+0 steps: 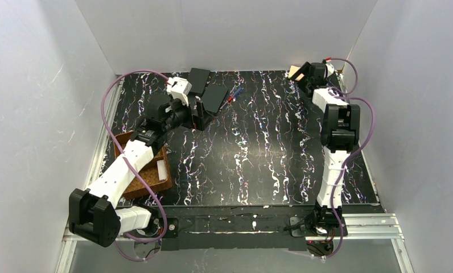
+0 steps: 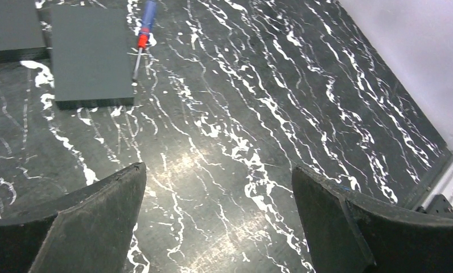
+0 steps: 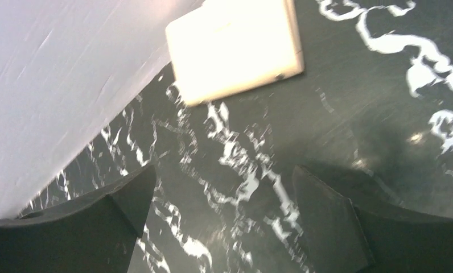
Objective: Put the credit cards into the card holder
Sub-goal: Move the card holder to the center of the board.
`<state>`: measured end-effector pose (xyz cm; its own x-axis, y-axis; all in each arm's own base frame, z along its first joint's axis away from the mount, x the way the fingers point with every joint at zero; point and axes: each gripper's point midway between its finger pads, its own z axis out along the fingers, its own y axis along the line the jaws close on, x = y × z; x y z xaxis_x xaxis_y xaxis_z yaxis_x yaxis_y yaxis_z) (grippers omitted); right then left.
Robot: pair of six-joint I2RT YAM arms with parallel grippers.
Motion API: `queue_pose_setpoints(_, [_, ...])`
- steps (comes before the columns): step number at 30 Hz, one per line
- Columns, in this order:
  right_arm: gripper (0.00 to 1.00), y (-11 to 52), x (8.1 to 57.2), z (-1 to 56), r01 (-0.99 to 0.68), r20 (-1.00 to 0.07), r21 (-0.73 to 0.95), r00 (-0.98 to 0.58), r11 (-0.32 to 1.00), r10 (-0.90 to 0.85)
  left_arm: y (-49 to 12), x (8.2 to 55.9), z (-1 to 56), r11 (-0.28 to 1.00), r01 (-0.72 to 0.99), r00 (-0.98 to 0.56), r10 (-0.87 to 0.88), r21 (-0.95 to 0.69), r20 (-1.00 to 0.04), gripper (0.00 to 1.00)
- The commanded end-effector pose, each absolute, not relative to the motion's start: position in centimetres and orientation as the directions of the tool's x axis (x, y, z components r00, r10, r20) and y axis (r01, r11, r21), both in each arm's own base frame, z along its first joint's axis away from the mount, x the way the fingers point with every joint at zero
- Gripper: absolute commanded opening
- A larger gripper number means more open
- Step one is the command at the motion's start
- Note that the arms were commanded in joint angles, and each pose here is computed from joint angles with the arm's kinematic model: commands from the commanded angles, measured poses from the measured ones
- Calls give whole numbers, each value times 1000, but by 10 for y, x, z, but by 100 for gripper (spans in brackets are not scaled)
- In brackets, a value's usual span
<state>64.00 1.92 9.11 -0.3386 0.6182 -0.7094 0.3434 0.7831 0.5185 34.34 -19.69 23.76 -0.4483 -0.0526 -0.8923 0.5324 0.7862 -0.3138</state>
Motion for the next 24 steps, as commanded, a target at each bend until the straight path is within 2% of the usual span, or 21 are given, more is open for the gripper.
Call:
queue_pose_setpoints(1, [100, -17, 669, 102, 361, -658, 638, -204, 681, 725, -214, 336, 261, 729, 600, -428, -54, -329, -902, 99])
queue_pose_setpoints(4, [90, -29, 674, 84, 388, -651, 632, -205, 671, 731, -219, 335, 260, 714, 609, -441, -57, -345, -896, 99])
queue_pose_setpoints(7, [88, -39, 677, 72, 399, -650, 631, -196, 665, 734, -222, 335, 256, 712, 609, -451, -51, -349, -891, 99])
queue_pose_setpoints(17, [53, -45, 715, 53, 266, -634, 699, -199, 664, 747, -226, 335, 249, 704, 610, -474, -44, -364, -879, 99])
queue_pose_setpoints(24, [35, -46, 729, 41, 233, -616, 723, -207, 650, 760, -230, 336, 240, 702, 609, -495, -28, -370, -869, 99])
